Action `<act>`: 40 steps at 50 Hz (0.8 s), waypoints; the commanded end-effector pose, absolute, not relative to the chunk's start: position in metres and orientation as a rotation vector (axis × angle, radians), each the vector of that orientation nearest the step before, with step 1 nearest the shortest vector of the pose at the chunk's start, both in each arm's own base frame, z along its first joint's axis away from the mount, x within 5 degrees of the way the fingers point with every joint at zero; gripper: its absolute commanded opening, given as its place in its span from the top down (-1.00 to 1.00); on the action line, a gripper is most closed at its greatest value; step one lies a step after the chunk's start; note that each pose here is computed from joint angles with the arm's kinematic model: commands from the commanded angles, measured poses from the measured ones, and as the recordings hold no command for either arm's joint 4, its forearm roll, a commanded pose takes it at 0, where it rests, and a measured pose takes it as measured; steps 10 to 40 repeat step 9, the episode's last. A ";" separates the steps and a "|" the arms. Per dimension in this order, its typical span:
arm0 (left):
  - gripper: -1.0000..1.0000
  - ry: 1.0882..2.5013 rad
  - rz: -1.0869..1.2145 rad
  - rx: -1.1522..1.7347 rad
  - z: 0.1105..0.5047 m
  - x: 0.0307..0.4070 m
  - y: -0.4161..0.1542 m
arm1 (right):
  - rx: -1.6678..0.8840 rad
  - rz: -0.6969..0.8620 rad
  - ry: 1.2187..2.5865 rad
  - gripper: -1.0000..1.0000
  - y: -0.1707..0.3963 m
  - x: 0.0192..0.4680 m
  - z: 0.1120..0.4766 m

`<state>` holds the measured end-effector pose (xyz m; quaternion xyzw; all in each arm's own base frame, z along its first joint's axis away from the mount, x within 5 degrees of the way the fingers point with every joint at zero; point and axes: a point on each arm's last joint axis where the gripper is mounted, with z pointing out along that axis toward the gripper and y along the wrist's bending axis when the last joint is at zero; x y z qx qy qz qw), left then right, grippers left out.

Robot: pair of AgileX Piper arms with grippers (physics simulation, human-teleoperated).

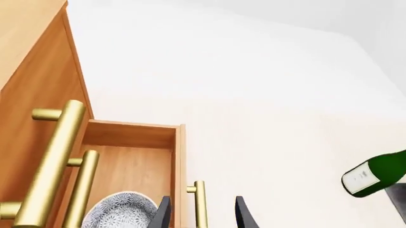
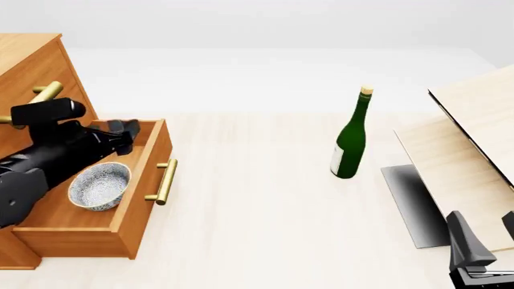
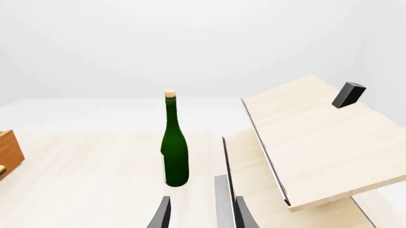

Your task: Put the bowl in the bottom drawer of the cabinet.

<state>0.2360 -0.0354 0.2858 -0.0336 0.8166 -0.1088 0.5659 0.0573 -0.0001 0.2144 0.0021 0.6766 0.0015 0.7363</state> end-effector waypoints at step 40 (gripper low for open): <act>-1.00 1.635 -0.360 0.031 0.313 0.176 -0.045 | 0.005 0.003 1.486 -1.00 0.000 0.057 0.214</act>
